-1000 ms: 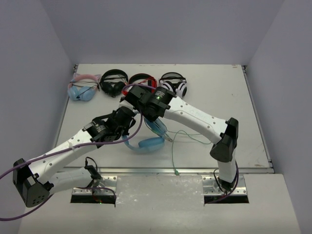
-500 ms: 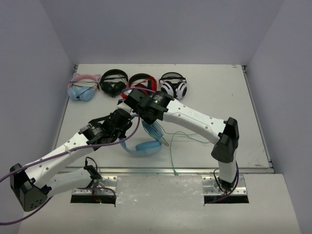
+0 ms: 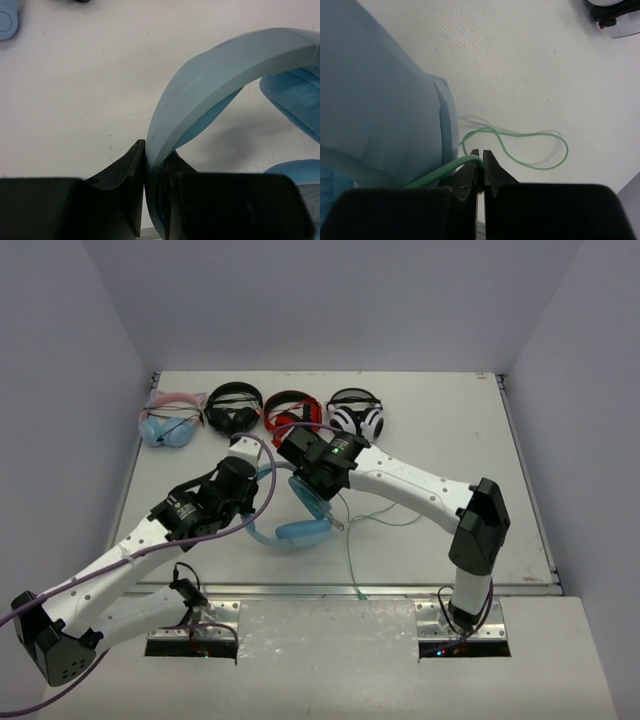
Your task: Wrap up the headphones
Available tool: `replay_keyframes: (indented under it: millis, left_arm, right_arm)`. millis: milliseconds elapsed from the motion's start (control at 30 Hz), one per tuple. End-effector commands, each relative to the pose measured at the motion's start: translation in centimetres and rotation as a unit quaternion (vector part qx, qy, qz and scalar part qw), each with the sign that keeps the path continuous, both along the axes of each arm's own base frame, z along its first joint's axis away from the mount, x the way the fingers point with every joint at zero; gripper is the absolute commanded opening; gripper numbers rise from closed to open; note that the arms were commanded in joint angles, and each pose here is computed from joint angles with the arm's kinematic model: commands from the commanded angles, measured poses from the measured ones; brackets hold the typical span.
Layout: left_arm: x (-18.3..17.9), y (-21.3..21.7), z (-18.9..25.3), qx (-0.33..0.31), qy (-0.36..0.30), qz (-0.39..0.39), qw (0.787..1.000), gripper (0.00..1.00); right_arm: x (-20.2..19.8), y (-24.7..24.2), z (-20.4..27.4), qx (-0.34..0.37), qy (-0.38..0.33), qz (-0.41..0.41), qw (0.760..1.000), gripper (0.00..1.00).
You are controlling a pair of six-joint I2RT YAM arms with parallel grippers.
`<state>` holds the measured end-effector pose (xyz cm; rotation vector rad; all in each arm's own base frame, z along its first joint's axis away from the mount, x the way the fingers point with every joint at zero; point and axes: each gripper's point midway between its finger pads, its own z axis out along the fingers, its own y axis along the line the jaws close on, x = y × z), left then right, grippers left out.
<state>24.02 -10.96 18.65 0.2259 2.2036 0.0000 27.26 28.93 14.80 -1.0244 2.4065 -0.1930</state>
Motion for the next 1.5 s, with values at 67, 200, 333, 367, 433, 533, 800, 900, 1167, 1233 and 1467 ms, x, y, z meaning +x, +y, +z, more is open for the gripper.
replay_keyframes:
  millis: [67, 200, 333, 367, 433, 533, 800, 900, 1167, 1233, 1467]
  left_arm:
    - [3.5, -2.9, 7.2, -0.126, -0.113, 0.021, 0.985, 0.00]
    - [3.4, -3.0, 7.4, -0.136, -0.114, 0.020, 0.984, 0.00]
    - [2.3, -6.6, 7.0, -0.169, -0.088, -0.084, 0.978, 0.01]
    - [2.1, -7.0, 7.0, -0.173, -0.085, -0.093, 0.977, 0.00]
    - [1.8, -7.5, 7.1, -0.182, -0.078, -0.107, 0.974, 0.00]
    - [0.9, -8.1, 8.7, -0.216, -0.087, -0.124, 0.964, 0.00]
    - [-1.8, -8.2, 15.8, -0.332, -0.133, -0.137, 0.924, 0.00]
    - [-2.5, -8.0, 18.6, -0.356, -0.145, -0.140, 0.912, 0.00]
    - [-2.4, -4.2, 28.6, -0.412, -0.229, -0.055, 0.880, 0.00]
    - [-1.7, -2.1, 30.9, -0.421, -0.253, 0.005, 0.871, 0.00]
    - [0.2, 0.4, 33.9, -0.437, -0.277, 0.106, 0.849, 0.00]
  right_arm:
    - [-0.4, 0.1, 3.1, 0.050, -0.025, 0.007, 0.998, 0.01]
    - [-0.1, -0.1, 4.0, 0.080, -0.038, -0.001, 0.996, 0.01]
    - [0.6, 1.2, 6.6, 0.172, -0.065, 0.031, 0.982, 0.01]
    - [0.8, 1.9, 8.7, 0.214, -0.093, 0.042, 0.971, 0.01]
    - [1.2, 1.0, 8.6, 0.235, -0.103, 0.037, 0.966, 0.01]
    - [1.2, 0.3, 9.4, 0.299, -0.098, 0.047, 0.948, 0.01]
    - [-2.7, 1.1, 11.6, 0.429, -0.144, 0.190, 0.871, 0.26]
    - [-3.6, 1.8, 13.5, 0.482, -0.170, 0.222, 0.830, 0.40]
    - [-3.4, 5.5, 12.5, 0.549, -0.149, 0.265, 0.778, 0.52]
    - [-4.0, 6.8, 11.5, 0.575, -0.118, 0.279, 0.760, 0.52]
    - [-5.5, 11.1, 9.0, 0.609, -0.051, 0.289, 0.737, 0.42]
